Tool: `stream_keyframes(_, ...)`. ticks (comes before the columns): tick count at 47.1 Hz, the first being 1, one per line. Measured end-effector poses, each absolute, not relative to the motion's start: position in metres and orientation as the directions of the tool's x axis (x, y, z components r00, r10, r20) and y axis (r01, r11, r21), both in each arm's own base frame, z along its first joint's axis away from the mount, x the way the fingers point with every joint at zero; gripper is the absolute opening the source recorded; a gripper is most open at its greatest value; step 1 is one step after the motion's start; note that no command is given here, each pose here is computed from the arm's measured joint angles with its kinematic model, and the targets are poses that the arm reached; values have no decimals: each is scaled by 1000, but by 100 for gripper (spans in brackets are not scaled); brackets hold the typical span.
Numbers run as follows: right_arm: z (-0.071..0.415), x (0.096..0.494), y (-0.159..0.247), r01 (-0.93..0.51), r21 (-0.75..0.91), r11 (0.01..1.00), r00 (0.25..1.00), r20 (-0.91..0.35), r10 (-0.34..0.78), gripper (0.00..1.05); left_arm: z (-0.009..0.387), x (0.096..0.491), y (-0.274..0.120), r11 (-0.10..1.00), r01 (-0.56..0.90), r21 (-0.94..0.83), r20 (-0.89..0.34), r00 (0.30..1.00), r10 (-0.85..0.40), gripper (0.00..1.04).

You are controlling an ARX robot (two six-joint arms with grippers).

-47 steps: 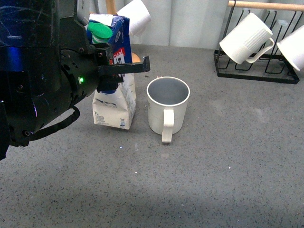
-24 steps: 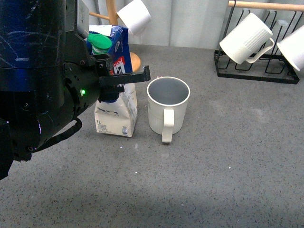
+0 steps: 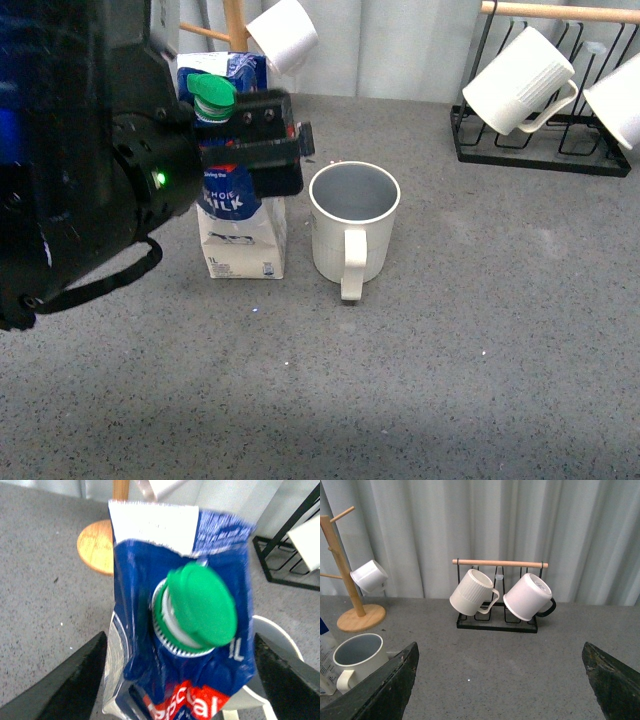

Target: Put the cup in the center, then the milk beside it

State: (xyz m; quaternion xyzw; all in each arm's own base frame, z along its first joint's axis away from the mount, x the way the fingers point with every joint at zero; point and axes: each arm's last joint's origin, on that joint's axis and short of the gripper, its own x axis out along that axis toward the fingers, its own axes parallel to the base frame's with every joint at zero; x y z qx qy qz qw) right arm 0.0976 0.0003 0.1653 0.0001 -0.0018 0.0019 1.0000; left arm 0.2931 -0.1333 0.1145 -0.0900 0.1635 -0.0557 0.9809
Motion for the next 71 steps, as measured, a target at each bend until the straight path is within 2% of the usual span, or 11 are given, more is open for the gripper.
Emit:
stream_keyframes(4, 165, 98, 0, -4, 0, 1000, 1000, 4, 4, 95, 128, 293, -130, 974, 89, -207, -282, 948, -146, 100)
stream_keyframes(14, 165, 98, 0, -4, 0, 1000, 1000, 4, 4, 95, 154, 300, -113, 974, 64, -218, -216, 970, -113, 98)
stream_keyframes(20, 165, 98, 0, -4, 0, 1000, 1000, 4, 4, 95, 160, 306, -82, 986, -34, -166, -215, 977, -2, 98)
stream_keyframes(31, 165, 98, 0, -3, 0, 1000, 1000, 4, 3, 95, 161, 296, -33, 984, -148, -101, -213, 969, 124, 98)
stream_keyframes(35, 165, 98, 0, -4, 0, 1000, 1000, 4, 4, 95, 160, 284, -29, 997, -16, -69, -77, 997, 11, 82)
stream_keyframes(38, 165, 98, 0, -4, 0, 1000, 1000, 4, 4, 95, 161, 268, -26, 999, 10, -41, -20, 1000, -11, 68)
stream_keyframes(49, 165, 98, 0, -4, 0, 1000, 1000, 4, 4, 95, 161, 218, -12, 1000, -1, -14, -13, 1000, 1, 18)
stream_keyframes(53, 165, 98, 0, -4, 0, 1000, 1000, 4, 4, 95, 161, 206, -5, 1000, 15, -15, -14, 1000, -15, 4)
stream_keyframes(71, 165, 98, 0, -4, 0, 1000, 1000, 4, 4, 95, 162, 162, 0, 1000, 0, -8, -13, 1000, 0, 4)
